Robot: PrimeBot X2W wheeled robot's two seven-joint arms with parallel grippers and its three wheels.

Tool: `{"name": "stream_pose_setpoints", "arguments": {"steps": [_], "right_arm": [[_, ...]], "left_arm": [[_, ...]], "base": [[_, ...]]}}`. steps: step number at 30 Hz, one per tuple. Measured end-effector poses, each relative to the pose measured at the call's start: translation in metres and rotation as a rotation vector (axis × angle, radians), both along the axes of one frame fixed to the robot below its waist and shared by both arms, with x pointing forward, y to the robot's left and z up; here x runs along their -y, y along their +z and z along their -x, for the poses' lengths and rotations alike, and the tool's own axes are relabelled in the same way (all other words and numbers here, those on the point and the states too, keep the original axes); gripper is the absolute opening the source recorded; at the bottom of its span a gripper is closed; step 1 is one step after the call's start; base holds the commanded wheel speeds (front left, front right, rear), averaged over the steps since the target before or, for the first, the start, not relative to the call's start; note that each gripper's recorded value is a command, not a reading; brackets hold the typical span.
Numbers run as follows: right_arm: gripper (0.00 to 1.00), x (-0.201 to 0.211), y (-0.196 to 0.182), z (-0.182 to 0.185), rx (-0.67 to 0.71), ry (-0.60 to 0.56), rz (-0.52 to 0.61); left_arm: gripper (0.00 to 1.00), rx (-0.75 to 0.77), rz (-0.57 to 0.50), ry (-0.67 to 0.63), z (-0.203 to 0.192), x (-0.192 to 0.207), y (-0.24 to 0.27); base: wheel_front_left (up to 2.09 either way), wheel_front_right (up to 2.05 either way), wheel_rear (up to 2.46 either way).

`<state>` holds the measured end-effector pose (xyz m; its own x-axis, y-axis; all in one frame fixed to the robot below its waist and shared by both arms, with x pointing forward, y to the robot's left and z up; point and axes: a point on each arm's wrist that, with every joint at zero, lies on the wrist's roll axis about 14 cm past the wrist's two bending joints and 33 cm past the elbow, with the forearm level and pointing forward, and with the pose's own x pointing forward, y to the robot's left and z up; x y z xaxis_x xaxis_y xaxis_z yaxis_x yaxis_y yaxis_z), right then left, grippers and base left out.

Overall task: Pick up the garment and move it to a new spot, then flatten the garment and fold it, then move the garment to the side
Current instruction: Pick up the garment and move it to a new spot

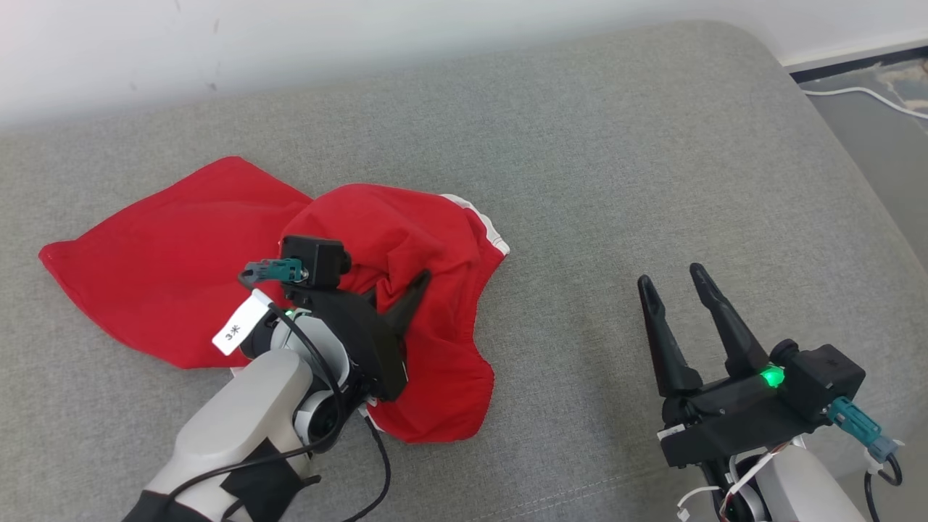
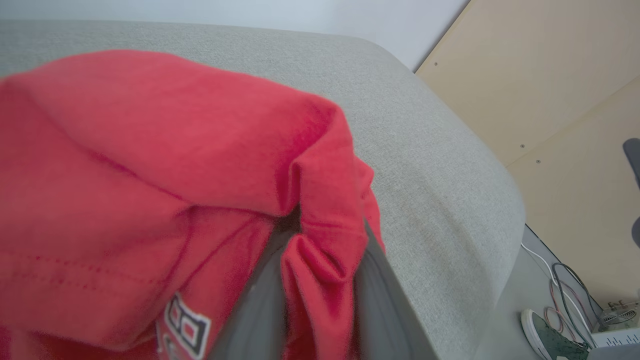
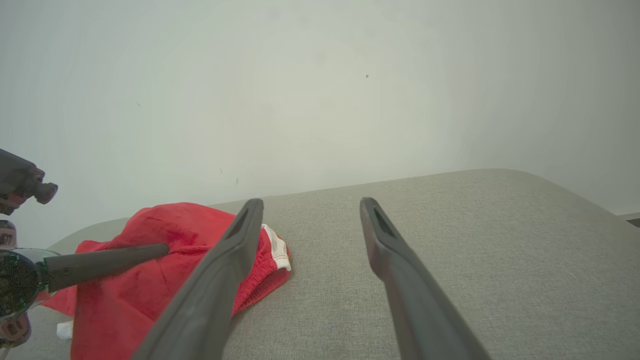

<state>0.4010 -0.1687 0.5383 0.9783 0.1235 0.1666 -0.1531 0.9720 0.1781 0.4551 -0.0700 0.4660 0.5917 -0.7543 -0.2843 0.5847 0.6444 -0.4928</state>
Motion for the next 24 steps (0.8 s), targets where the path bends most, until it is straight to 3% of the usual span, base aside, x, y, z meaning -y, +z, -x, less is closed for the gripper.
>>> {"name": "stream_pose_setpoints", "arguments": {"steps": [1, 2, 3, 24], "right_arm": [[1.00, 0.002, -0.001, 0.000, -0.003, -0.007, 0.001], [1.00, 0.004, -0.002, 0.000, -0.006, -0.011, 0.002], [1.00, 0.005, -0.002, 0.000, -0.005, -0.014, 0.003], [1.00, -0.018, 0.010, 0.001, 0.030, 0.059, -0.005]], "left_arm": [[0.47, -0.001, 0.002, -0.005, 0.001, 0.002, 0.000], [0.86, 0.002, 0.006, 0.000, 0.000, 0.003, 0.000], [1.00, 0.005, 0.007, 0.002, 0.000, 0.003, 0.001], [1.00, 0.240, 0.068, 0.168, -0.006, -0.064, 0.048]], "base": [[0.00, 0.00, 0.00], [0.00, 0.00, 0.00], [0.00, 0.00, 0.00], [0.00, 0.00, 0.00]]}}
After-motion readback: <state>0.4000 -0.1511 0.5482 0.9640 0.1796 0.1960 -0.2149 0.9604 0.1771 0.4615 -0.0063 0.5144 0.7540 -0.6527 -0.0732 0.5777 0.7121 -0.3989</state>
